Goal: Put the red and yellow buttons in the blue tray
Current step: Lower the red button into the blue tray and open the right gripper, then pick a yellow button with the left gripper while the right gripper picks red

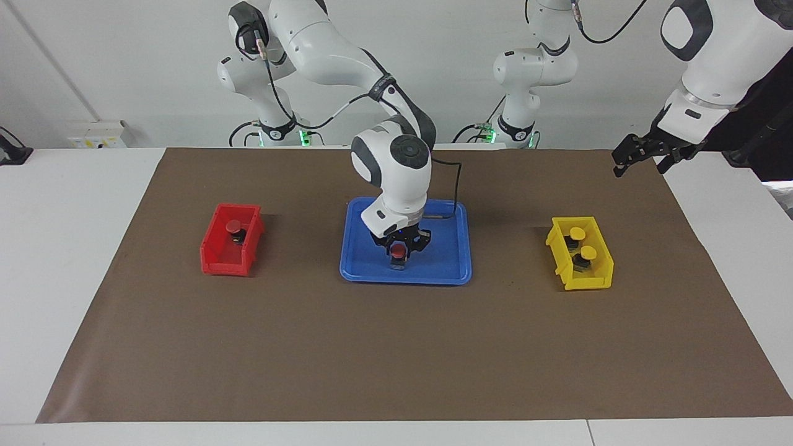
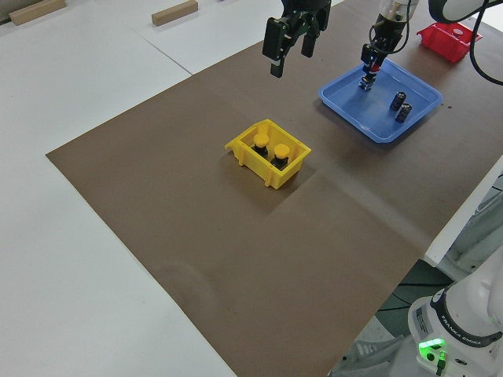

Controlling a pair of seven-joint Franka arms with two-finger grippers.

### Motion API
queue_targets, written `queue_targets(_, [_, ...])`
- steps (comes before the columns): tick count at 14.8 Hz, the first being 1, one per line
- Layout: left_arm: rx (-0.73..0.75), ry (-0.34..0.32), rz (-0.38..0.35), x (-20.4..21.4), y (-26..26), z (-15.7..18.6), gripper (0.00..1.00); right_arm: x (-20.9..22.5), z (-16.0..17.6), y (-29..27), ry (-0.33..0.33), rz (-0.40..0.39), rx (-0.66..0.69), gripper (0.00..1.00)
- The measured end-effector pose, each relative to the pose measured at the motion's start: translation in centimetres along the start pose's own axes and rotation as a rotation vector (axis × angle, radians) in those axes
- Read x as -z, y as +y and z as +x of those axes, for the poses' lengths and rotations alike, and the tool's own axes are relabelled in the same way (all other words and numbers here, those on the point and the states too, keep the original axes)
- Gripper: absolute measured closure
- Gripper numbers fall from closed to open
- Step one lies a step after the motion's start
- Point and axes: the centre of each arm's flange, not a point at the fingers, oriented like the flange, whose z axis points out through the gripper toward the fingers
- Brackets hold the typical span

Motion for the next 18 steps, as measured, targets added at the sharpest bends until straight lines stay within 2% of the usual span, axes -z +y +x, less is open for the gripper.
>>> queue_targets(1, [0.001, 0.017, 0.000, -0.3, -0.1, 0.2, 0.00, 0.4, 0.2, 0.1, 0.007, 0.005, -0.003, 0.28])
queue_targets(2, [0.004, 0.041, 0.001, -0.9, -0.2, 0.4, 0.01, 1.5, 0.8, 0.5, 0.023, 0.013, -0.012, 0.28])
queue_targets(4, [0.013, 0.082, 0.000, -3.2, -0.8, 0.3, 0.04, 5.7, 3.5, 4.2, 0.061, 0.026, -0.030, 0.28])
queue_targets(7, [0.013, 0.090, 0.000, -7.1, -0.8, 0.3, 0.28, 13.1, 7.4, 17.2, 0.042, 0.002, 0.027, 0.28])
queue_targets(8, [0.012, 0.100, 0.000, -8.5, -0.7, 0.5, 0.28, 14.3, 7.6, 21.8, 0.035, 0.000, 0.049, 0.28])
queue_targets(10, [0.022, 0.107, -0.001, -11.3, -0.3, 1.1, 0.29, 13.9, 6.6, 29.7, 0.008, -0.008, 0.123, 0.28])
queue_targets(13, [0.076, 0.096, -0.004, -14.9, 0.4, 2.3, 0.30, 9.6, 4.3, 39.4, 0.003, 0.008, 0.202, 0.29])
queue_targets(18, [0.152, 0.105, -0.010, -18.6, 1.3, 4.3, 0.30, 4.3, 1.3, 43.6, -0.014, 0.012, 0.221, 0.33])
